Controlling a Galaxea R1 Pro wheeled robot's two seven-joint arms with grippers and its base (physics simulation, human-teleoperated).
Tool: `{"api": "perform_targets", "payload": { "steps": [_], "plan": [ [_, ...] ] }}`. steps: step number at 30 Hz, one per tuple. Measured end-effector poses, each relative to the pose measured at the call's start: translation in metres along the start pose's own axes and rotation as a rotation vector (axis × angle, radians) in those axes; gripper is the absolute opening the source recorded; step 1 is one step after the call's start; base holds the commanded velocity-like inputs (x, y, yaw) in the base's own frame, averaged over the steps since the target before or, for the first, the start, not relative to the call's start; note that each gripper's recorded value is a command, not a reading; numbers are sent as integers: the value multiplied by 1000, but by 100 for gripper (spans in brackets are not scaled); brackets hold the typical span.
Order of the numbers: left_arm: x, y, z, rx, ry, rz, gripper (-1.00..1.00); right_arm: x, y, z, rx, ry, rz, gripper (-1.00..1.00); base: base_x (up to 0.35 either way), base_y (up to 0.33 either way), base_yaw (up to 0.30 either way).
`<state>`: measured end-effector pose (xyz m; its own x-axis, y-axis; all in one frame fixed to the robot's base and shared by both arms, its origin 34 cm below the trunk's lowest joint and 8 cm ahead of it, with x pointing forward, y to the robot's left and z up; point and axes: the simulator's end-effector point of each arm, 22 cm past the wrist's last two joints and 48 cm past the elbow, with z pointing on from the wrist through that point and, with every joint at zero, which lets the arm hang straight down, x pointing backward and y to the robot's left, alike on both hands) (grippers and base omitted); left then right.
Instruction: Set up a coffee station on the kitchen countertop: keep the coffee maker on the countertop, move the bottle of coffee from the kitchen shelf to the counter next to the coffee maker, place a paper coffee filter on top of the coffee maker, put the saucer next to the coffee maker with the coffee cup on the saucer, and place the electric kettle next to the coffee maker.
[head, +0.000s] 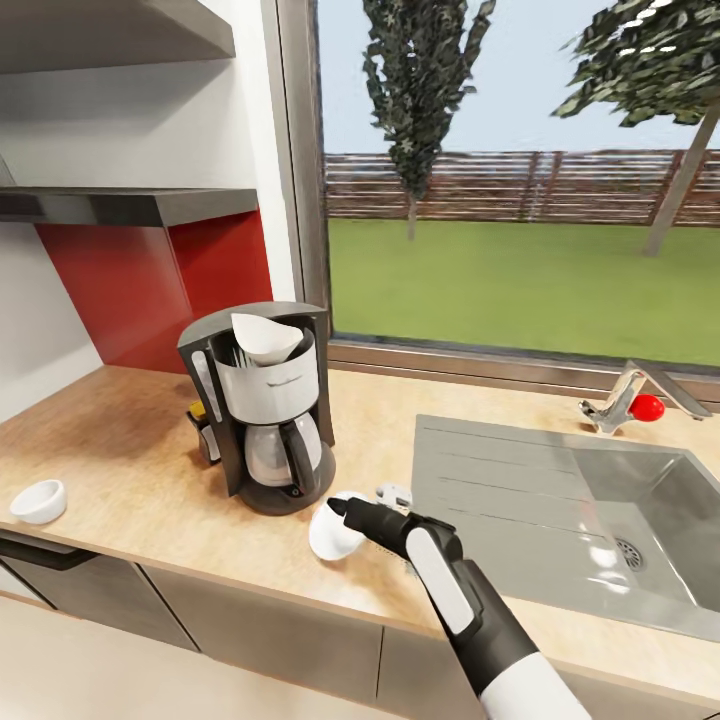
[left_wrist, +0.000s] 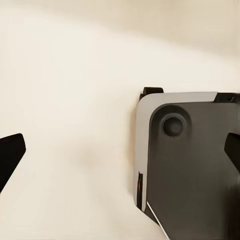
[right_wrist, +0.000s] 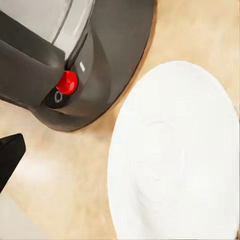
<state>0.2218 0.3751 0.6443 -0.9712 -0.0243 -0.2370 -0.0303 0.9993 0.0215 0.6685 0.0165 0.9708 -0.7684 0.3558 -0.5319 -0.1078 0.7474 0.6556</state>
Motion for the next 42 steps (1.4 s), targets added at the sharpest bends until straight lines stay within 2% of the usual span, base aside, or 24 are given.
{"api": "perform_targets", "payload": {
  "steps": [2,4,9,13,25,32,42],
  "plan": [
    [0,0,0,0,1,0,100,-17,14,-7,-28,-40,-14,100,0,0,0],
    [0,-1,0,0,1,0,100,-31,19,-13,-40,-73,-12,100,0,0,0],
    [1,-1,0,0,3,0,100,-67,9,-29,-36,-156,27,100,0,0,0],
    [1,-1,0,0,3,-1,100,-82,-2,-38,-23,-190,35,100,0,0,0],
    [1,0,0,-1,2,0,100,-96,-18,-48,-1,-219,24,100,0,-7,0],
    [0,1,0,-4,2,-1,100,-99,-12,-50,-16,-225,21,100,-81,-214,0],
    [-6,6,1,-12,-9,-3,100,-106,0,-54,-38,-244,5,100,-244,-189,0]
  ]
}}
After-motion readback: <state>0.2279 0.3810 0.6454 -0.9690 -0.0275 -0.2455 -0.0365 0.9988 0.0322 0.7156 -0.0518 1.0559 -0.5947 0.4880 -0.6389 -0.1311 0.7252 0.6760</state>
